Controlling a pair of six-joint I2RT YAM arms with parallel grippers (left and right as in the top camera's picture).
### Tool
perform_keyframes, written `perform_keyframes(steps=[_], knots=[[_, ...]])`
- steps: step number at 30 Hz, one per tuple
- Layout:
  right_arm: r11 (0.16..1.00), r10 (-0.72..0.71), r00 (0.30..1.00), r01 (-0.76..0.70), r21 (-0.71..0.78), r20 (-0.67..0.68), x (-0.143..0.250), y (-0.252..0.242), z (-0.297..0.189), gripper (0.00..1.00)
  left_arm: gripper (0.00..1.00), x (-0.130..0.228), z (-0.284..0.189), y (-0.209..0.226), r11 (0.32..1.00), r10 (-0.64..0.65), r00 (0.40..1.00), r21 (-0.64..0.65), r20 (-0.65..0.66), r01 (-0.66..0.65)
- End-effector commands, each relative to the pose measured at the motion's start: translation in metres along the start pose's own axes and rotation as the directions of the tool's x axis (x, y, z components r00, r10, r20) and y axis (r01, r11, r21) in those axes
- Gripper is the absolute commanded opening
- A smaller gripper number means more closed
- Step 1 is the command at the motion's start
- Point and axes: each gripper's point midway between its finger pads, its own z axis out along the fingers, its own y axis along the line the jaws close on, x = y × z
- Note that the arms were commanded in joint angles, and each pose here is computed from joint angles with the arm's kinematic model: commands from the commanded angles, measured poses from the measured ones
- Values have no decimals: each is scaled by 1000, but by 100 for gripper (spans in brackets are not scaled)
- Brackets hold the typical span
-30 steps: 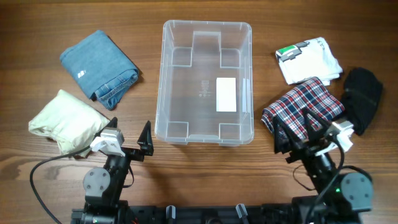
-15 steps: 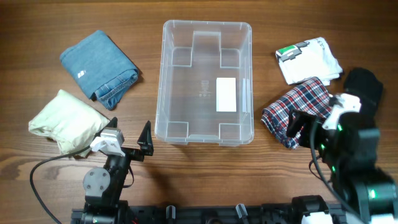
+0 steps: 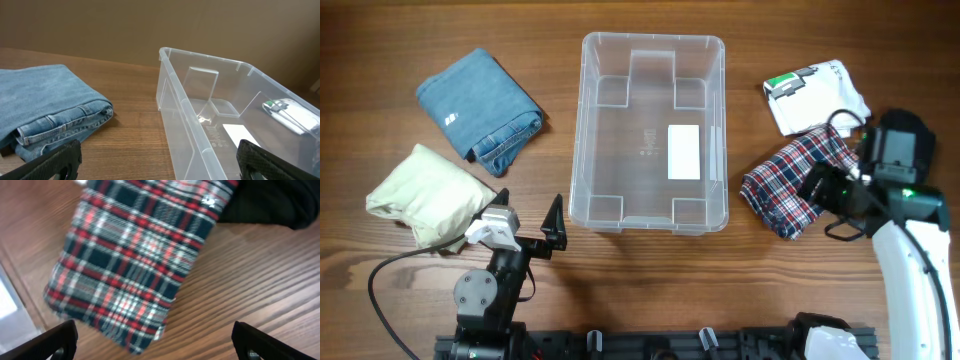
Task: Pack container
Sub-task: 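Reach the right gripper to the plaid shirt and grasp its edge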
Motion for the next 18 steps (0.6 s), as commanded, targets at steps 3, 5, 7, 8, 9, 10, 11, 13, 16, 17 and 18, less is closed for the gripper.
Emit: perform_keyframes(steps=[3,5,7,8,9,10,11,13,16,17,18], knots=[[982,169,985,-172,-73,-48,-12,-9,10,100,100,4,1,-2,1000,16,1000,11,-9,-16],[982,175,982,-179,-62,-66,-11,-11,16,100,100,4,1,-2,1000,16,1000,11,-9,-16],[982,179,980,-183,-49,-83,-11,-12,24,100,100,4,1,-2,1000,16,1000,11,-9,-16],[979,196,977,-200,-45,-86,-13,-13,27,100,100,4,1,-2,1000,16,1000,11,-9,-16],[973,224,970,-228,-37,-89,-14,-15,30,100,100,4,1,-2,1000,16,1000,11,-9,-16],[967,249,964,-253,-30,-92,-15,-18,33,100,100,4,1,-2,1000,16,1000,11,-9,-16],[964,263,960,-266,-23,-97,-16,-22,36,100,100,4,1,-2,1000,16,1000,11,-9,-16],[957,289,950,-291,-3,-115,-15,-30,43,100,100,4,1,-2,1000,16,1000,11,-9,-16],[946,322,935,-325,4,-152,-12,-37,53,100,100,4,1,-2,1000,16,1000,11,-9,-16],[946,319,934,-325,-9,-162,-10,-35,59,100,100,4,1,-2,1000,16,1000,11,-9,-16],[947,312,935,-320,-22,-168,-8,-33,63,100,100,4,1,-2,1000,16,1000,11,-9,-16]])
